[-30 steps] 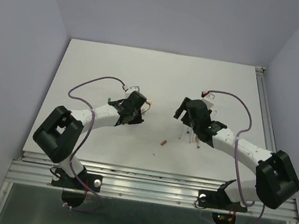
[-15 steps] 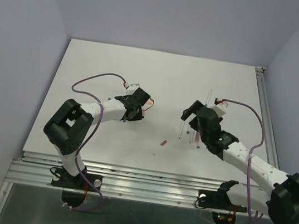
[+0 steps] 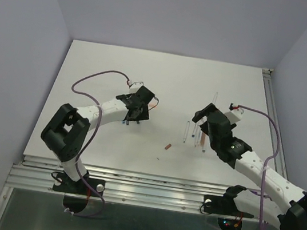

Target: Open the pen caps

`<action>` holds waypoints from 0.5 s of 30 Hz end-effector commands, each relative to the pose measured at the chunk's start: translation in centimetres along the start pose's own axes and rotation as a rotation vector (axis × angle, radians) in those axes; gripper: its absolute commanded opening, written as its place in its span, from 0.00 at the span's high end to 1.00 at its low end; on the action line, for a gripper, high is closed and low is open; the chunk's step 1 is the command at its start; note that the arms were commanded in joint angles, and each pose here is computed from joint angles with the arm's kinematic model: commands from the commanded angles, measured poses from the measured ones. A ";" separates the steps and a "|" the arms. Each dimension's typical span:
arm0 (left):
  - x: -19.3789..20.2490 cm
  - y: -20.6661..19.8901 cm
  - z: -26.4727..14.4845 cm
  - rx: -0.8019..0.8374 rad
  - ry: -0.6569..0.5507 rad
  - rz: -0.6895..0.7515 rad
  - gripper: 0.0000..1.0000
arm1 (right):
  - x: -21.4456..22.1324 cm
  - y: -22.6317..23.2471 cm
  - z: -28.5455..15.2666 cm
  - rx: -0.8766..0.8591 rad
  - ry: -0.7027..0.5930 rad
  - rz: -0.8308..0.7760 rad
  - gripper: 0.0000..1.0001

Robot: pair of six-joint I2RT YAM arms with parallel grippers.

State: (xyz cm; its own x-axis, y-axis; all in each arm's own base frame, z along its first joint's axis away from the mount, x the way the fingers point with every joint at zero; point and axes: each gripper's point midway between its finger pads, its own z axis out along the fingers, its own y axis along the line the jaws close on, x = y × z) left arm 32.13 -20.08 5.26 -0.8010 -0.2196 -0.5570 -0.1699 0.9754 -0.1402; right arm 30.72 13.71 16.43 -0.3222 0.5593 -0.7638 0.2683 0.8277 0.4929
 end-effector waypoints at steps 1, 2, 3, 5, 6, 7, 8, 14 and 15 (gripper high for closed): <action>-4.6 -1.8 -5.9 0.148 -0.137 -0.036 0.43 | -0.9 -1.4 -0.4 0.046 -0.042 0.008 0.00; -4.9 -1.7 -6.7 0.163 -0.153 -0.042 0.40 | -0.9 -1.5 -0.5 0.050 -0.041 0.008 0.00; -5.3 -1.6 -7.5 0.177 -0.172 -0.049 0.36 | -1.1 -1.6 -0.6 0.056 -0.043 0.005 0.00; -6.8 -0.9 -10.5 0.213 -0.255 -0.084 0.18 | -1.5 -2.1 -1.0 0.078 -0.050 -0.008 0.00; -7.3 -0.4 -11.4 0.215 -0.280 -0.098 0.01 | -2.0 -2.4 -1.1 0.099 -0.070 -0.014 0.00; -7.9 0.5 -12.2 0.197 -0.325 -0.118 0.01 | -2.1 -3.5 -1.5 0.141 -0.067 -0.038 0.00; -8.7 1.4 -13.9 0.205 -0.375 -0.160 0.01 | -2.9 -3.5 -1.8 0.156 -0.088 -0.017 0.00; -9.1 8.9 -15.2 -0.057 -0.491 -0.326 0.01 | -5.8 -7.4 -4.7 0.315 -0.187 0.000 0.00; -9.1 9.7 -15.2 -0.085 -0.495 -0.389 0.01 | -6.3 -7.7 -5.2 0.326 -0.198 0.007 0.00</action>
State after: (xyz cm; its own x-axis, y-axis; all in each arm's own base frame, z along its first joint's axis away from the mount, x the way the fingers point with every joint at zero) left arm 29.80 -13.43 24.62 -0.3770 -0.5002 -0.7795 -0.2073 0.8658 -0.4554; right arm 27.23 7.69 16.21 -0.2777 0.5123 -0.8127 0.4477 0.8175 0.3623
